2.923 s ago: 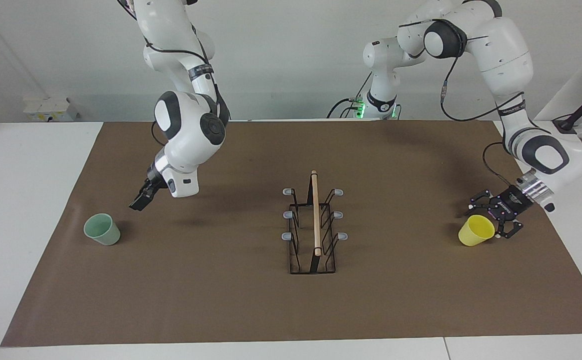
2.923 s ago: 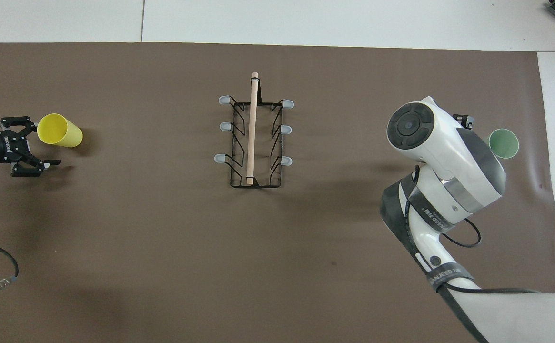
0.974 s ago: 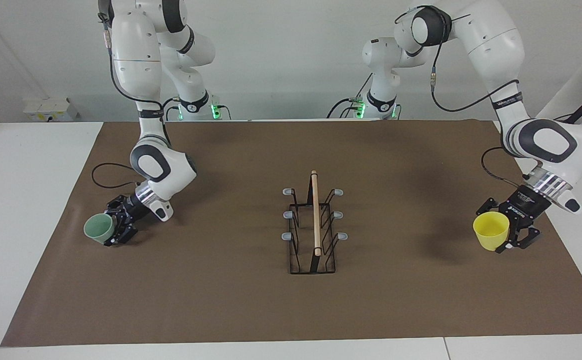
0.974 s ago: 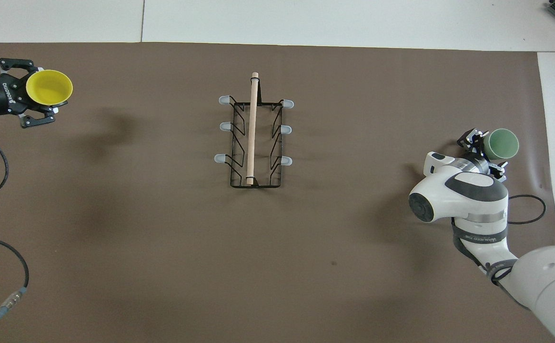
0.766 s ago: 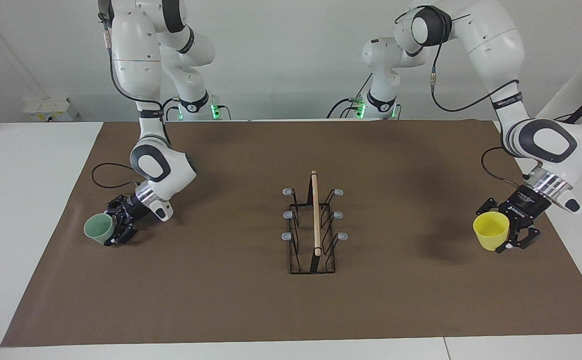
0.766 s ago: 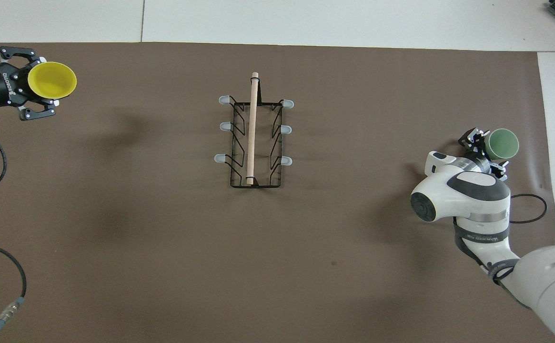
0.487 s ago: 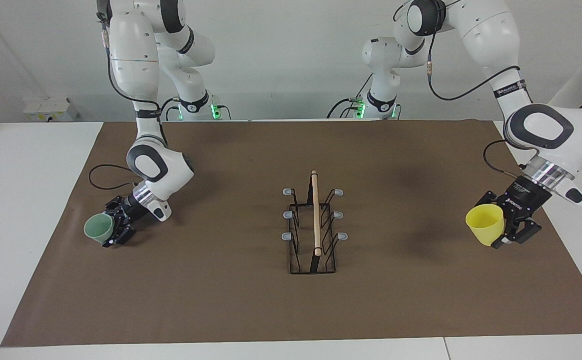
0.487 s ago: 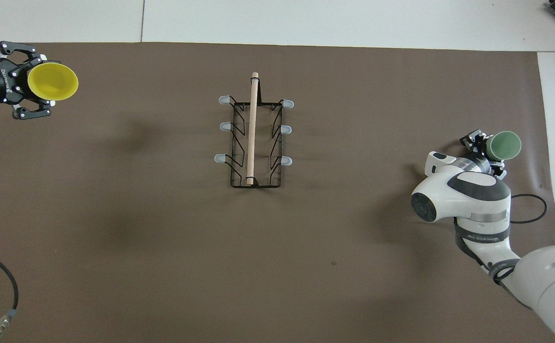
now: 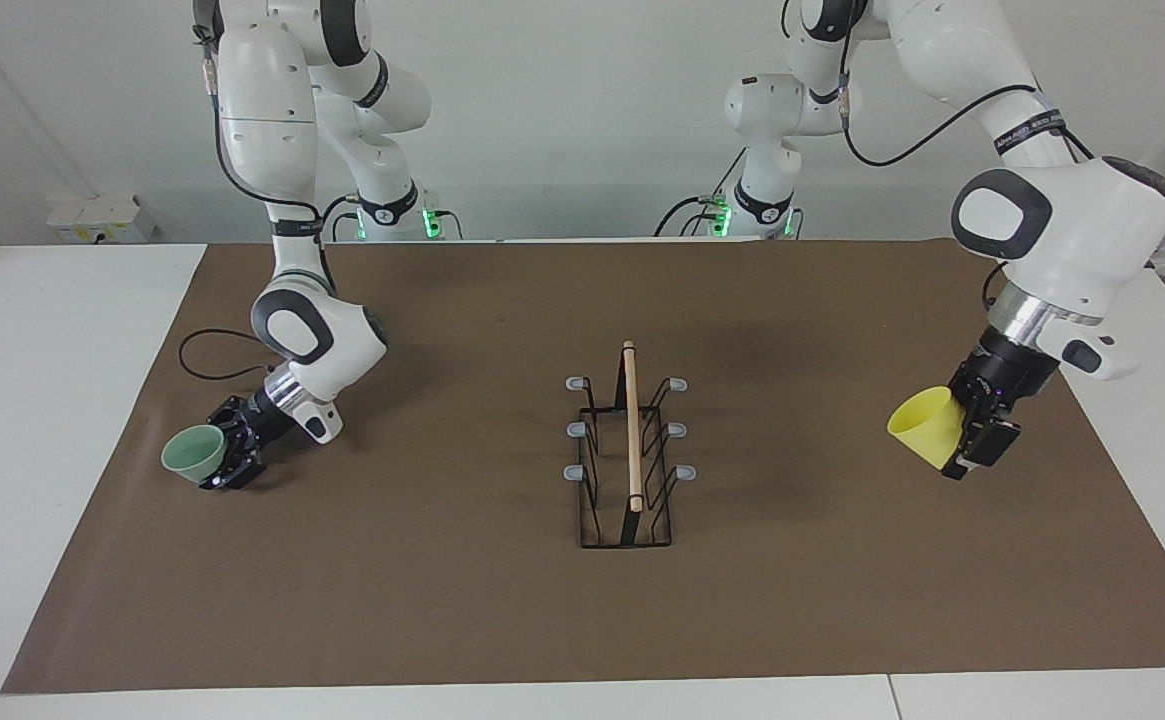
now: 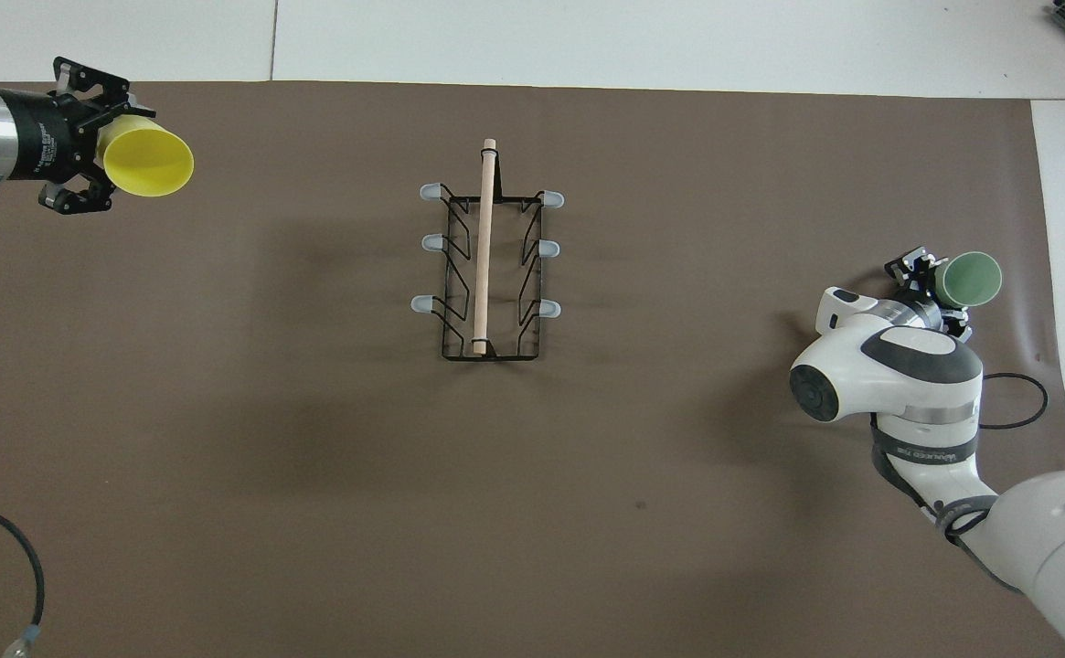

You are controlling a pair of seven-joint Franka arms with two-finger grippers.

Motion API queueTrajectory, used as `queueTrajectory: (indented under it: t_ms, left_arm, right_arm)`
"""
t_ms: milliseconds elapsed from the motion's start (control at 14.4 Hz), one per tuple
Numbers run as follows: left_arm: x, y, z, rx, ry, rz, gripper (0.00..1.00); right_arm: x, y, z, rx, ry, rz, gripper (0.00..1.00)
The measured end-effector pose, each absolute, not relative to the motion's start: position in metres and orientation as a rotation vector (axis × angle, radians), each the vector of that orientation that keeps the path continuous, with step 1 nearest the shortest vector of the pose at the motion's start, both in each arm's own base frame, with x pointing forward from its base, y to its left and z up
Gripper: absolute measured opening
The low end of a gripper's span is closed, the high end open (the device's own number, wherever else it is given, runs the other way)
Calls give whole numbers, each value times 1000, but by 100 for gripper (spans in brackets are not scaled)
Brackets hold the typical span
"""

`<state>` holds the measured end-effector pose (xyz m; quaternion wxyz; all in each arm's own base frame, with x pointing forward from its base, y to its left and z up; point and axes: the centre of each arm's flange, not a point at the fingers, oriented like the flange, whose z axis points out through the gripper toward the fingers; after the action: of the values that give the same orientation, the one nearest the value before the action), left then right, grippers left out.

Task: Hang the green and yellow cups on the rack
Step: 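Carry the yellow cup to the rack while the right gripper lifts the green cup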

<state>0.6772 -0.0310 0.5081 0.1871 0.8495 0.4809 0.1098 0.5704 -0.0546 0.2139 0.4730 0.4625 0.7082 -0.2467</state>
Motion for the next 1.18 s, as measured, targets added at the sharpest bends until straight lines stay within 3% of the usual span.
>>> queueTrajectory:
  t_ms: [487,835,1183]
  left_arm:
    - [636,-126,533,2549,986,583,66]
    - [594,-169,504,2580,794,725,66]
    - [567,-216,470,2661,616,717,66]
  right_arm:
    - [593,-33,303,1428,1890,-476,67]
    - [615,-24,392,1731,1956,-561,67]
    - [602,-56,445,2194,1950,-261,67]
